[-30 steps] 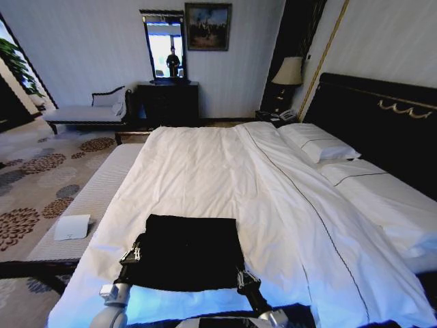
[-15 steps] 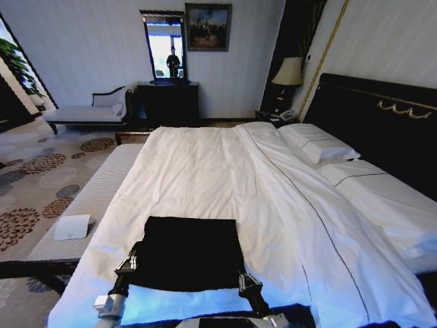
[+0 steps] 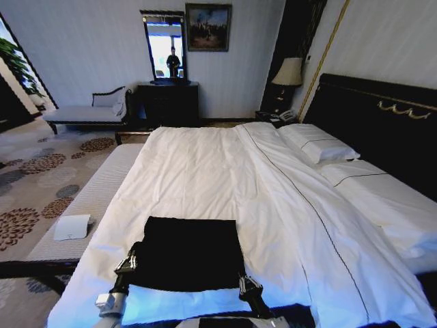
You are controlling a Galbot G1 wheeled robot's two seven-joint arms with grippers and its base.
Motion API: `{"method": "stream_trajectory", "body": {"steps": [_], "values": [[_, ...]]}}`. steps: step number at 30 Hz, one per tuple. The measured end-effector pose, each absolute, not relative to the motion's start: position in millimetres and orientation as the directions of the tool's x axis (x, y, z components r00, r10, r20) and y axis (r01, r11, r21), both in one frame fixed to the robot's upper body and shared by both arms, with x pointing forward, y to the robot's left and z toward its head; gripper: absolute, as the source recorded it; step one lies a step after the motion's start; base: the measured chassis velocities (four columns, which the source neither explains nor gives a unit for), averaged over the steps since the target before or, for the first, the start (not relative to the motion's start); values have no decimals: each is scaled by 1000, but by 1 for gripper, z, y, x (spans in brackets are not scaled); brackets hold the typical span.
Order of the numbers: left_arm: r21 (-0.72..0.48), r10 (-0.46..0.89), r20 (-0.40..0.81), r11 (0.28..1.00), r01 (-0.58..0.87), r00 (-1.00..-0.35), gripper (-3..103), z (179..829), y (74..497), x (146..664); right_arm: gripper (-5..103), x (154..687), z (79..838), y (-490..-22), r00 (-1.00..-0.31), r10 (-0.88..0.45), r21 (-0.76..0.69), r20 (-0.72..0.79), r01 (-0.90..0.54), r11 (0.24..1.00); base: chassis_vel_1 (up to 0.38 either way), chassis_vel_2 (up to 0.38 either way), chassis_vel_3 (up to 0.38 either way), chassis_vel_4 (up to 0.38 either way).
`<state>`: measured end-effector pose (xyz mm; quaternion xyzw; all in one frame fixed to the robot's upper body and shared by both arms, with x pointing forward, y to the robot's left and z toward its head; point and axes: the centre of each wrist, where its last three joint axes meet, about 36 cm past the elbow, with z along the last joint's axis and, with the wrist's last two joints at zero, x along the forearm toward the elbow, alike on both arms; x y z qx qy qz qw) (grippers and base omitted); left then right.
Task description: Fold the clothes on the bed.
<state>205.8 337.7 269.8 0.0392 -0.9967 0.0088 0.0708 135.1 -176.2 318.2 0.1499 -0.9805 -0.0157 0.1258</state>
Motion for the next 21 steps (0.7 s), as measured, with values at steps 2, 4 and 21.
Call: {"method": "stream_trajectory", "body": {"steps": [2,4,21], "values": [[-8,-74,144,997,-76,-987,23,272,338,205,14,135,318,-176,-923,-298,68,243,-290,955,0,0,0,0],[-2,-69,143,998,-70,-987,34,278,338,204,25,135,318,-176,-924,-295,66,244,-288,955,0,0,0,0],[-15,-92,62,996,-93,-994,94,329,350,277,84,237,384,-228,-918,-274,286,285,-191,939,0,0,0,0]]}}
